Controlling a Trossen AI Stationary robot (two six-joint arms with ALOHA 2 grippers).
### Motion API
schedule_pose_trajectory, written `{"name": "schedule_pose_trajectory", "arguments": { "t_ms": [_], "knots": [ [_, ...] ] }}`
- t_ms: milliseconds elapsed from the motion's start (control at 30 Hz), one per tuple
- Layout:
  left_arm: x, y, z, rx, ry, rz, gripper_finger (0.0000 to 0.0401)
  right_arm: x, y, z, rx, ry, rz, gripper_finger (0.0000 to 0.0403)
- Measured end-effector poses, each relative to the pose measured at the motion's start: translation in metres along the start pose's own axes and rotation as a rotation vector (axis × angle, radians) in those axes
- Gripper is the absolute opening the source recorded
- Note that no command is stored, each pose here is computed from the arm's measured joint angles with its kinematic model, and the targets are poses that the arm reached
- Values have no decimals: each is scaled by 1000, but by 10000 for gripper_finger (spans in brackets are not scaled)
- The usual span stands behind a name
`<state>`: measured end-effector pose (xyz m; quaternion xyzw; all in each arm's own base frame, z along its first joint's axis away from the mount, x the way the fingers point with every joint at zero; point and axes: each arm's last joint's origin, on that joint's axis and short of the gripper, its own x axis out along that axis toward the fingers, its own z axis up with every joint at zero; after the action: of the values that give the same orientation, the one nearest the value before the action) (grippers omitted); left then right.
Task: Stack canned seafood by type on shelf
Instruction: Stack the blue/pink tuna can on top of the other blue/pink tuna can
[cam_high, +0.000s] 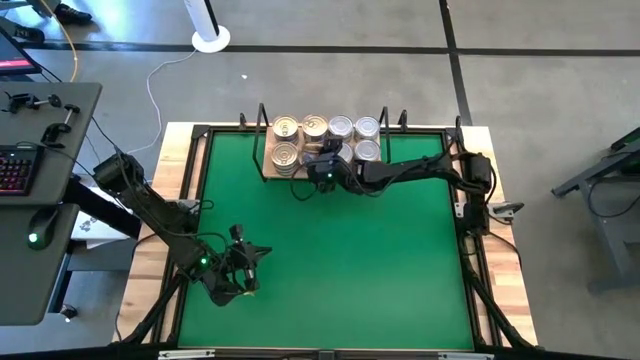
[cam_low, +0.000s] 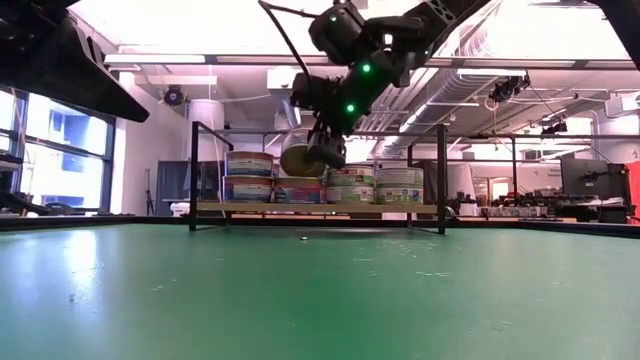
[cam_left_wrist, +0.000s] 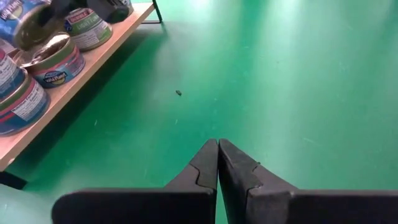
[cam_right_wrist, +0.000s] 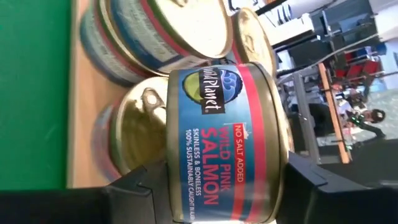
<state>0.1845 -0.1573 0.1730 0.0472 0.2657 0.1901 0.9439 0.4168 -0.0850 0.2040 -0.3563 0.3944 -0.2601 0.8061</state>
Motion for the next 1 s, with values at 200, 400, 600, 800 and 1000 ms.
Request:
{"name": "schedule_pose_trajectory", "arguments": {
  "t_ms": [200,400,600,800,1000],
  "knots": [
    [0,0,0,-1,0,0,0,1,-1,0,7,-9,3,238],
    [0,0,0,0,0,0,0,1,-1,0,6,-9,3,285],
    [0,0,0,0,0,0,0,0,0,0,-12,-8,11,289],
    [0,0,0,0,1,-1,0,-6,8,2,-97,0,50,290],
    [0,0,0,-1,0,-1,0,-7,9,2,-110,-2,56,291]
  ]
}}
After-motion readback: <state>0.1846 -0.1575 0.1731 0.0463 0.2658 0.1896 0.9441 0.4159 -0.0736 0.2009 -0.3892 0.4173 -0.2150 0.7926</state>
